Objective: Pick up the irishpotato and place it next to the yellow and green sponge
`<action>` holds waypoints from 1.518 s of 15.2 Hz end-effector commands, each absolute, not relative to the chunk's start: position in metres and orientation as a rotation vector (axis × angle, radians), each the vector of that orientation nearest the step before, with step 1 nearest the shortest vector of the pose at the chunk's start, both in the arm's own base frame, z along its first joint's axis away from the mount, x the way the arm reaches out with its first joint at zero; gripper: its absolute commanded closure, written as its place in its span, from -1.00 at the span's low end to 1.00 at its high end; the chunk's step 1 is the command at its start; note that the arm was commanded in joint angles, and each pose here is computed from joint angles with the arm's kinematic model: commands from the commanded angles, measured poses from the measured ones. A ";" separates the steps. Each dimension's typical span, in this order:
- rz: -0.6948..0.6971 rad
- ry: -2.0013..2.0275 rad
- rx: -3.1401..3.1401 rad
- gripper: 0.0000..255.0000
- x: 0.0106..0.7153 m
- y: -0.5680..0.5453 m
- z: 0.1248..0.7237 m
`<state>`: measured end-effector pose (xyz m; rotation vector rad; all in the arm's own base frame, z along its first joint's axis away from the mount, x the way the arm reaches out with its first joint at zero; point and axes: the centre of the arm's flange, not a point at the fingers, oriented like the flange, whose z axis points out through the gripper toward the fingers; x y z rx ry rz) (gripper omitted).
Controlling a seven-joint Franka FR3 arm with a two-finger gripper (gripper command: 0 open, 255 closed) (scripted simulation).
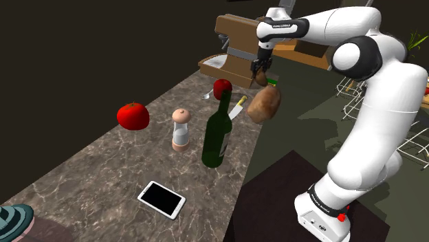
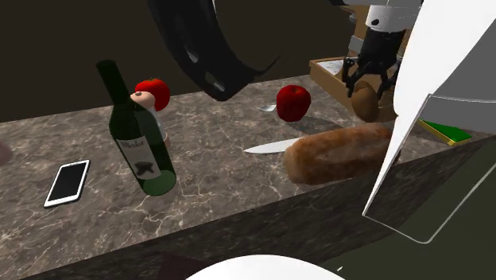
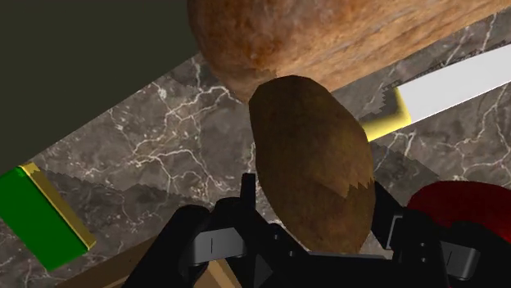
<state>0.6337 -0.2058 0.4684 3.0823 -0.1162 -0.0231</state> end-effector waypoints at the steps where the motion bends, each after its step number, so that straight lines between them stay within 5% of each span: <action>1: -0.023 -0.114 3.082 1.00 0.633 -0.232 0.468; 11: -0.023 -0.114 3.082 1.00 0.631 -0.370 0.468; 23: -0.023 -0.114 3.082 1.00 0.631 -0.370 0.405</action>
